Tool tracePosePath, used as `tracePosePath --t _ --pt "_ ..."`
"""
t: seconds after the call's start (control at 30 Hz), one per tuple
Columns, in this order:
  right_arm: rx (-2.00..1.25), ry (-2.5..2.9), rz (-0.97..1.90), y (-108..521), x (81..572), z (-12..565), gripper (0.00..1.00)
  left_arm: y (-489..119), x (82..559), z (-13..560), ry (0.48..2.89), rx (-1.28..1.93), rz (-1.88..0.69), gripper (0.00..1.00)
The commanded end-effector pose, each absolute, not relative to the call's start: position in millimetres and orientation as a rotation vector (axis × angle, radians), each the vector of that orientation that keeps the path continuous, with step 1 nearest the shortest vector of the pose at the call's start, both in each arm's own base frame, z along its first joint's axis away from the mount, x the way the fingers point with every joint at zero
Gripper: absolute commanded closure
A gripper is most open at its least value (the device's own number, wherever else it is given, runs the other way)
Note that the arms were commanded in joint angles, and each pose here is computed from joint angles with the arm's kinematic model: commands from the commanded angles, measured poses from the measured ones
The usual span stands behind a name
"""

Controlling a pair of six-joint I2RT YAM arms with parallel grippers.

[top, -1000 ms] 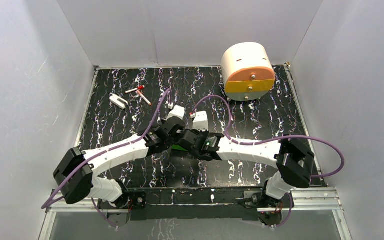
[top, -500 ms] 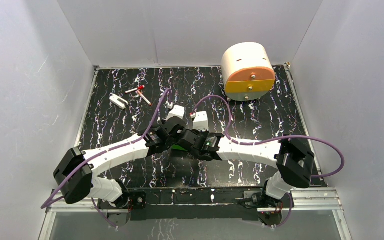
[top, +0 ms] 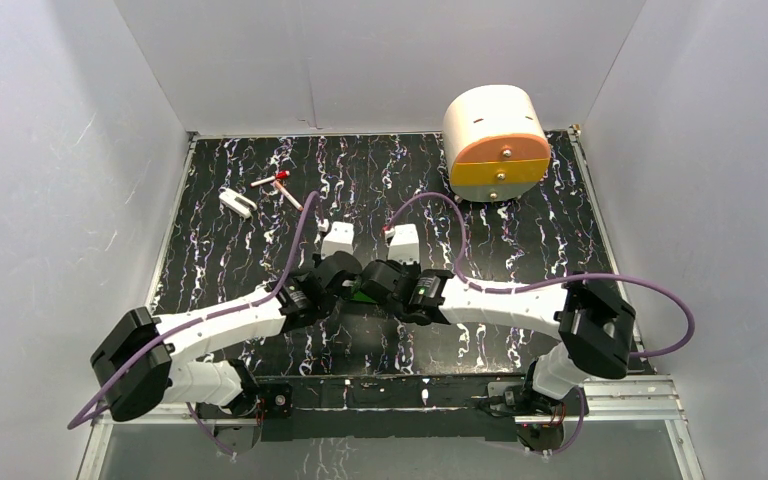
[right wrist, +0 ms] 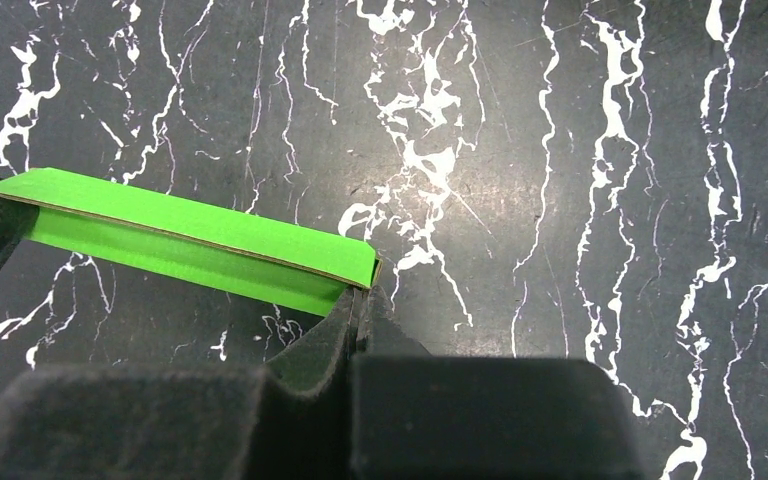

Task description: Fold the paper box

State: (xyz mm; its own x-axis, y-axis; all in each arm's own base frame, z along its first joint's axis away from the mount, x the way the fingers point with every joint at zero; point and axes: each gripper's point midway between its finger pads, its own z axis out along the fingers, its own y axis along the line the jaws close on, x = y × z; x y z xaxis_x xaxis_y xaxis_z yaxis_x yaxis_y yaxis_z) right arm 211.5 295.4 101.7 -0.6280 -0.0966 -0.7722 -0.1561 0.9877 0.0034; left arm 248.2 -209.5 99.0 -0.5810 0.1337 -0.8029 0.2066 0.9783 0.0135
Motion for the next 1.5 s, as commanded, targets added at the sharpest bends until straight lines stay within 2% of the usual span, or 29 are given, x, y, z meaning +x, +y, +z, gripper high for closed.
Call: tracePosePath --t 0.0,0.17,0.37,0.53,0.7,0.97,1.13,1.47 --pt "-0.217 2.328 0.212 309.5 192.8 84.8 1.0 -217.4 228.2 81.8 2.219 0.21 -0.214 1.0" --pt "-0.2 2.31 0.277 310.5 191.0 88.5 0.99 -209.9 224.5 72.0 2.204 0.195 -0.21 1.0" --pt "-0.172 2.259 0.393 310.2 189.2 113.3 0.71 -206.4 226.3 65.7 2.196 0.191 -0.181 1.0" --pt "-0.103 2.185 0.545 306.0 187.8 138.6 0.52 -204.3 226.4 61.5 2.194 0.185 -0.173 1.0" --pt "0.057 2.162 0.639 289.5 187.9 147.4 0.42 -202.6 226.4 60.6 2.187 0.182 -0.17 1.0" --pt "0.341 2.113 0.879 273.3 208.6 150.0 0.39 -201.0 225.6 57.5 2.183 0.19 -0.165 1.0" --pt "0.397 2.093 0.981 276.2 223.1 152.2 0.39 -200.9 225.6 58.2 2.177 0.191 -0.167 1.0" --pt "0.51 2.121 1.024 280.6 238.1 135.7 0.41 -201.0 225.3 57.8 2.17 0.199 -0.167 1.0"
